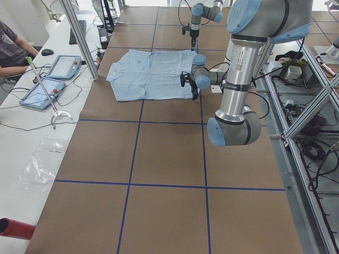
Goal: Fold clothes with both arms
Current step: 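Close both grippers on the shirt hem corners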
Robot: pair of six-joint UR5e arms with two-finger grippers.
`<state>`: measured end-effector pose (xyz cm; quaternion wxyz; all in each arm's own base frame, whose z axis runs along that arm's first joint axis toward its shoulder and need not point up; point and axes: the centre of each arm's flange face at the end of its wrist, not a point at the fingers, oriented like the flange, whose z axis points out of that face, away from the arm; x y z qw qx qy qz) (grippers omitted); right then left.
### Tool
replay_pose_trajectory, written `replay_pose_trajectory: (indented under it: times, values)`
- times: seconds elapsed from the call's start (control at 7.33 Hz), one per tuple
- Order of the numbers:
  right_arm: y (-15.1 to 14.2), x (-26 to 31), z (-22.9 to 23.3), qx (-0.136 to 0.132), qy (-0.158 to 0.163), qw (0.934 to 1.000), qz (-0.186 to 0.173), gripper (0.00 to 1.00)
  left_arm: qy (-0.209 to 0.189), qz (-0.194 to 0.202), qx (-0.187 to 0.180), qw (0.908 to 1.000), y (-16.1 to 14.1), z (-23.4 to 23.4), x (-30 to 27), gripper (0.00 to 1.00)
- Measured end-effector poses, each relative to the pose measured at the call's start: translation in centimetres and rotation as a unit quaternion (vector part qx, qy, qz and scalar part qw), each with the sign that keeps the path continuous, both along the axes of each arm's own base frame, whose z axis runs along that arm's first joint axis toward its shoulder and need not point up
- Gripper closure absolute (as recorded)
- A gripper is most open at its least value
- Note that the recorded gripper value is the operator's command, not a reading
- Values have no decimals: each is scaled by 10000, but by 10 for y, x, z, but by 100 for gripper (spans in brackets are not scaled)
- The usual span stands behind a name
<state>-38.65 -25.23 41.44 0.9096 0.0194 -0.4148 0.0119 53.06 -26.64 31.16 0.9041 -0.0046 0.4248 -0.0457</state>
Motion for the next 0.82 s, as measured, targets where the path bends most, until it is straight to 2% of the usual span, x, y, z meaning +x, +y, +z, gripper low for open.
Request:
replay_pose_trajectory:
  times: [0.27, 0.41, 0.55, 0.82]
  values:
    - [-1, 2, -1, 1, -11, 10000, 21, 100, -19, 14, -6, 10000, 1, 2, 2, 34]
    - [-2, 3, -1, -1, -12, 10000, 24, 100, -15, 17, -5, 10000, 2, 1, 2, 41]
    - [-2, 4, -1, -4, -9, 10000, 28, 100, -14, 19, -5, 10000, 2, 1, 2, 54]
    - [-2, 5, -1, -5, -7, 10000, 35, 100, -35, 21, -10, 10000, 2, 1, 2, 55]
